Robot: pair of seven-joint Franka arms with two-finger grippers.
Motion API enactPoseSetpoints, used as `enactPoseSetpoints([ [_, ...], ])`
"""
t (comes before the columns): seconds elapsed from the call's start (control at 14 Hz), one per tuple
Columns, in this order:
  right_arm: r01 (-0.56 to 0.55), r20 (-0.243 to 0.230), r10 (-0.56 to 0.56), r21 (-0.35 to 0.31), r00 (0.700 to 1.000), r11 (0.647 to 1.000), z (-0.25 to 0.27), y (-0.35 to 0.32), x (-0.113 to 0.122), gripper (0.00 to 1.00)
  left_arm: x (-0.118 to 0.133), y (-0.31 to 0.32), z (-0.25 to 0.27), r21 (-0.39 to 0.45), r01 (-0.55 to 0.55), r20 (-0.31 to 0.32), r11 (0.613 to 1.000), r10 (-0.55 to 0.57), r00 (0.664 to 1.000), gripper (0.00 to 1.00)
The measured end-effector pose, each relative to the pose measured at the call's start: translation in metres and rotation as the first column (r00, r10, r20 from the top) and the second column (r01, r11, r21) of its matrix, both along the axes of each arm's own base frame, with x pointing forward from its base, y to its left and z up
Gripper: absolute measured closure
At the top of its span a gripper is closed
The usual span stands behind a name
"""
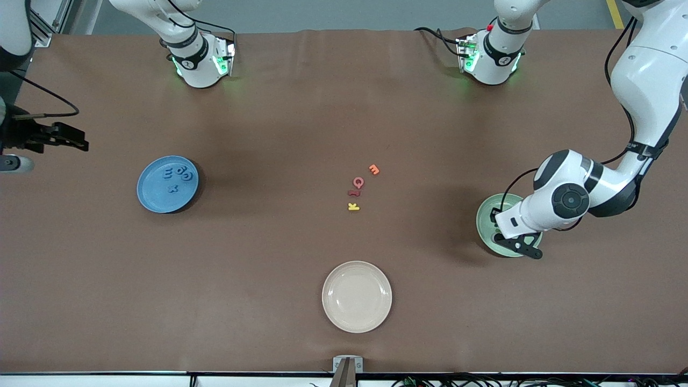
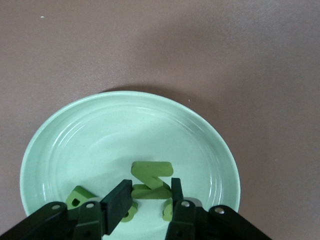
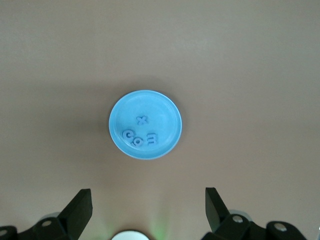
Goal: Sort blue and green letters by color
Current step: 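Release the z on the green plate while the right gripper returns to rest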
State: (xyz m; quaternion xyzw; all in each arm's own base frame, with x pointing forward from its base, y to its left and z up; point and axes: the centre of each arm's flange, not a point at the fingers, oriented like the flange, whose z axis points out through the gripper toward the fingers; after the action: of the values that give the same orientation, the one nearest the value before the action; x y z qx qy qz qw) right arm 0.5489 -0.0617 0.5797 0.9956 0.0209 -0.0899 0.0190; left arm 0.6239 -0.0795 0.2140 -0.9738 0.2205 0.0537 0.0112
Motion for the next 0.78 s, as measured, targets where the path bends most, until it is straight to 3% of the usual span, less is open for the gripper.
enactPoseSetpoints([
  [0.21, 0.002, -0.019, -0.002, -0.007, 1.0, 1.0, 0.007, 0.001, 0.017, 0.0, 0.002, 0.001, -0.006, -0.009, -0.004, 0.002, 1.0, 0.004, 1.0, 0.62],
  [0.43, 0.002, -0.033, -0.002, -0.001, 0.999, 1.0, -0.006, 0.002, 0.028, 0.0, 0.004, 0.001, -0.009, -0.012, -0.005, 0.012, 1.0, 0.005, 1.0, 0.53],
  [0.78, -0.015, -0.013, 0.015, 0.006, 1.0, 1.0, 0.006, 0.012, 0.026, 0.0, 0.006, 0.003, -0.007, -0.012, -0.009, 0.019, 1.0, 0.009, 1.0, 0.03],
])
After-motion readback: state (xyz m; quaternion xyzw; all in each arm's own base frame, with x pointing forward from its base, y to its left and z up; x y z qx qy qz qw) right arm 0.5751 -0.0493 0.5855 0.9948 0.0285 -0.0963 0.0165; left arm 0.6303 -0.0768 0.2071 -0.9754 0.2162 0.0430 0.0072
